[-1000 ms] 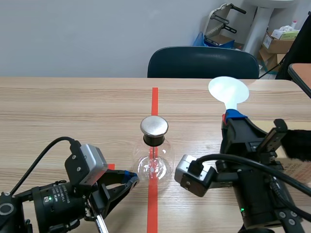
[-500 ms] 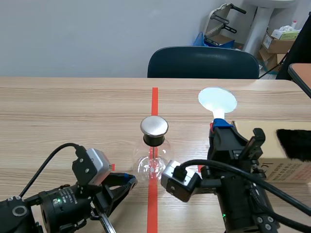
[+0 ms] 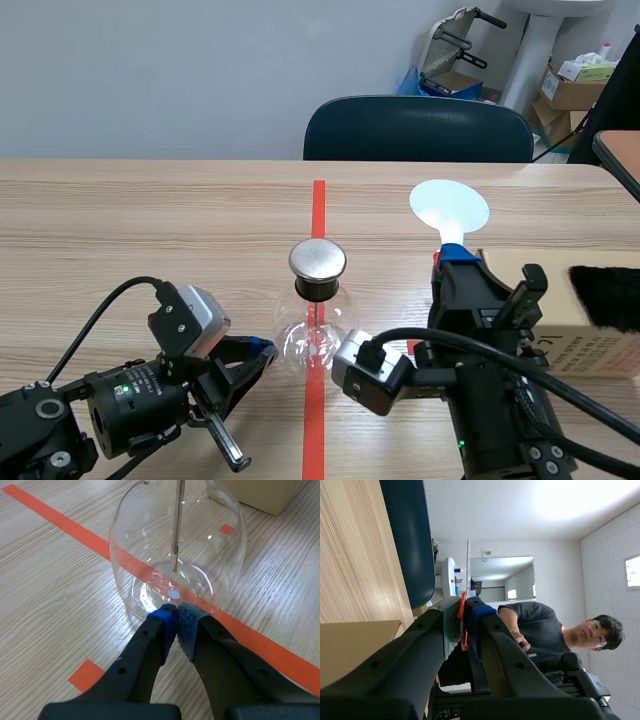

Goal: Do the electroscope experiment

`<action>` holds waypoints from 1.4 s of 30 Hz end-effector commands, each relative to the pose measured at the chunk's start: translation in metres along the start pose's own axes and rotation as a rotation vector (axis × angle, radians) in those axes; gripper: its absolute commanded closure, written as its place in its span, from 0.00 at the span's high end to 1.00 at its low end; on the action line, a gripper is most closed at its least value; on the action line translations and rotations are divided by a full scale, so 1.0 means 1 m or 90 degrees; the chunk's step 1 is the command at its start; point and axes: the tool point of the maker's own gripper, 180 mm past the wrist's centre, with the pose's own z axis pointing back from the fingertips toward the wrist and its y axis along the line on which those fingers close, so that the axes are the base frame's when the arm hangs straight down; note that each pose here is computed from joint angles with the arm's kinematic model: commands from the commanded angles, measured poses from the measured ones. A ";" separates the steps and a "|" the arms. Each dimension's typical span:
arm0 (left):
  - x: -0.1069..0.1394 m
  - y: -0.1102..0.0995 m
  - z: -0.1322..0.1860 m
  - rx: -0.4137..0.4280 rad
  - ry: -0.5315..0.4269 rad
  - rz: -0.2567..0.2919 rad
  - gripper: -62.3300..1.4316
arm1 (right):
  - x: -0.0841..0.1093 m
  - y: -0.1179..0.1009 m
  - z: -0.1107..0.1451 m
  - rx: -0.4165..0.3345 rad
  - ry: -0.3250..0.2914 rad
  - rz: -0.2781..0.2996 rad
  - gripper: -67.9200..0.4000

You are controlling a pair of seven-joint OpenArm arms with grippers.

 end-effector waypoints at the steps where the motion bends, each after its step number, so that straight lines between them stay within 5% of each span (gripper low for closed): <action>1: 0.013 0.001 -0.004 0.003 -0.028 0.005 0.09 | -0.004 -0.007 -0.006 -0.016 0.005 0.003 0.02; 42: 0.008 0.000 -0.003 0.002 -0.015 0.006 0.09 | -0.004 -0.004 -0.006 -0.007 0.007 0.006 0.02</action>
